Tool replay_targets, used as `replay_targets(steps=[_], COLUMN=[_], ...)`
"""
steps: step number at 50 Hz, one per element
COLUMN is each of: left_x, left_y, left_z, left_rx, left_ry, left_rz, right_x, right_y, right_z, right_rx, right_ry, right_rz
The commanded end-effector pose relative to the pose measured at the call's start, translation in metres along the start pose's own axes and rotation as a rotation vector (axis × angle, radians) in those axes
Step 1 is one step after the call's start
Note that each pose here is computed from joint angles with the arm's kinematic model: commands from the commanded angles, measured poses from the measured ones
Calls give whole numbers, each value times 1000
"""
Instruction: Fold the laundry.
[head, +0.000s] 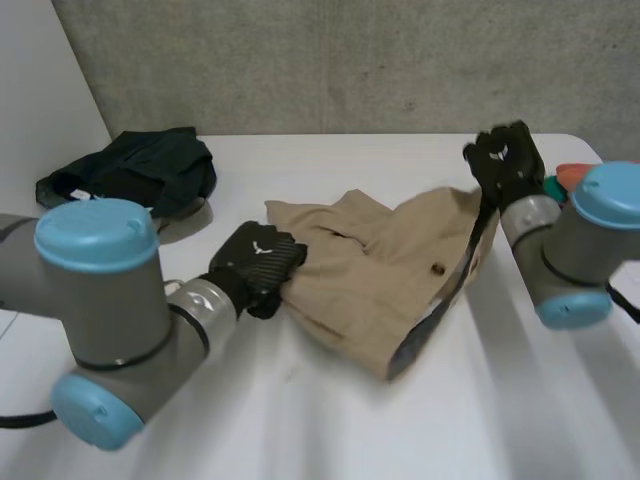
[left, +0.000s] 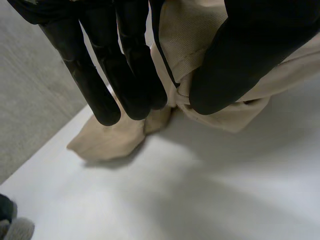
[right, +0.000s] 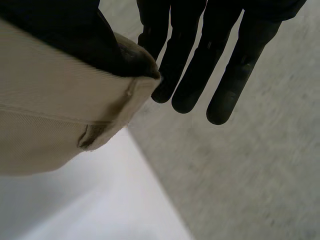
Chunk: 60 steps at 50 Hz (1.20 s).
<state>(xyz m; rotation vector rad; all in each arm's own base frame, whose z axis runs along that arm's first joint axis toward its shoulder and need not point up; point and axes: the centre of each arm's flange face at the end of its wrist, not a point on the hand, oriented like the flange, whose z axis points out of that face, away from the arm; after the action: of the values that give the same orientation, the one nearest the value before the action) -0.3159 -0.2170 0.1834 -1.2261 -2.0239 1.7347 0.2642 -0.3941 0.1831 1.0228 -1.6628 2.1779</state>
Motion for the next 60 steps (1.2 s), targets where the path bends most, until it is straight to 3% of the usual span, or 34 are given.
replay_targets(steps=[1,5,9,14,19,24,29,36,41,45,51,60], left_x=[55,76,72,40,11,3,-10,11,16,20,30,53], left_y=[-11,-12,-15,-28,-28,-21,0,32,41,50,47,38], left_z=[-2,8,9,3,-8,-15,-11,-4,2,12,21,21], left_rx=[74,110,106,123,112,101,49,-74,-108,-132,-118,-97], left_ry=[33,52,2,-98,-160,-143,-127,33,64,72,96,152], left_rz=[-8,8,4,-7,-25,-32,-52,-149,-255,-308,-339,-387], right_x=[-26,-35,-22,30,52,49,41,25,-23,-46,-71,-71], right_y=[25,36,33,9,-25,-31,-42,-47,-52,-48,-18,-16], right_z=[36,36,34,11,-28,-71,-129,-176,-210,-216,-219,-206], right_rx=[78,68,29,-64,-165,-361,-569,-609,-531,-482,-576,-501], right_ry=[-45,-67,-24,76,6,-118,-214,-251,-386,-400,-390,-328], right_rz=[5,12,19,22,46,163,394,465,449,424,370,370])
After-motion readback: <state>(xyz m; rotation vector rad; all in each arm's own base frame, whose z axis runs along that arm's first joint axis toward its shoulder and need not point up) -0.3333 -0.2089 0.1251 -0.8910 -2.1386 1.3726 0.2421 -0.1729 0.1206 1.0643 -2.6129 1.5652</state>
